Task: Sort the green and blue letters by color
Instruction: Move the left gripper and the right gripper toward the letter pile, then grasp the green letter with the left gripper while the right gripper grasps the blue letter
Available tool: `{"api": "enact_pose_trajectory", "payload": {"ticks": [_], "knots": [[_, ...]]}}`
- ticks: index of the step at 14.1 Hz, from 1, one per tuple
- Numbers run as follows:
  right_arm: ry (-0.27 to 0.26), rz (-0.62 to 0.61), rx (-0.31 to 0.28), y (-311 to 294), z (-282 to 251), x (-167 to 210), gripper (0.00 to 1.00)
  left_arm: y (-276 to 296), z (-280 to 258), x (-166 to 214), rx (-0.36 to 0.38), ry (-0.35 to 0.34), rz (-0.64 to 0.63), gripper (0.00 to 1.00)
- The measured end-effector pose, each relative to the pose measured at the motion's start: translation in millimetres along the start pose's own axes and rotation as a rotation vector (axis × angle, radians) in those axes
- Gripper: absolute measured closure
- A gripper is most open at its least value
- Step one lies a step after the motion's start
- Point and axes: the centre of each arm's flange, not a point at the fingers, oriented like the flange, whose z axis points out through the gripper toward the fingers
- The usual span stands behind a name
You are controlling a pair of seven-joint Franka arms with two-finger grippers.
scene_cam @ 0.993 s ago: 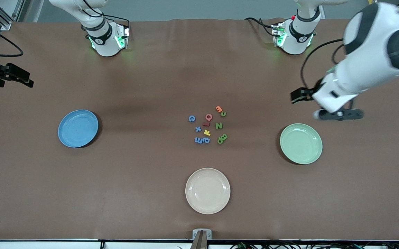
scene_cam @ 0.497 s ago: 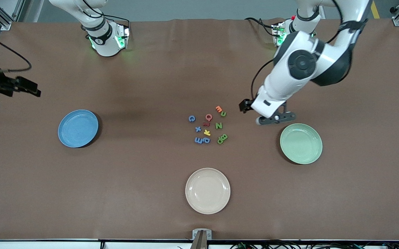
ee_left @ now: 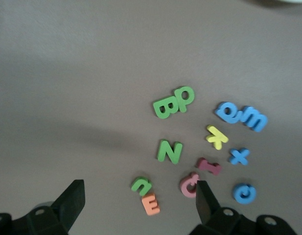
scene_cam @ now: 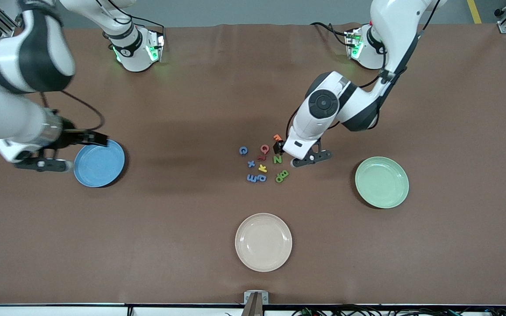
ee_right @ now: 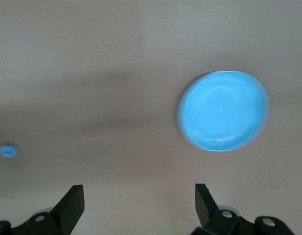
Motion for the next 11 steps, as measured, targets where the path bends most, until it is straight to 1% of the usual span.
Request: {"api": "enact_pose_trajectory", "payload": {"ticks": [3, 4, 7, 9, 11], "knots": [[-0.001, -0.049, 0.061, -92.7, 48.8, -3.2, 0.00, 6.7, 24.8, -7.6, 0.015, 0.015, -0.025, 0.00], [0.003, -0.058, 0.067, -117.2, 67.5, -3.5, 0.00, 7.9, 31.6, -10.2, 0.025, 0.019, -0.018, 0.00], [0.030, -0.016, 0.064, -186.3, 117.3, -16.0, 0.00, 6.9, 49.4, -17.0, 0.046, 0.010, -0.007, 0.00], [0.054, -0.003, 0.066, -223.7, 147.7, -30.7, 0.00, 4.7, 62.3, -23.7, 0.042, 0.004, -0.004, 0.00], [0.059, 0.014, 0.059, -251.2, 180.0, -46.1, 0.00, 3.6, 74.9, -31.3, 0.036, 0.000, -0.006, 0.00]]}}
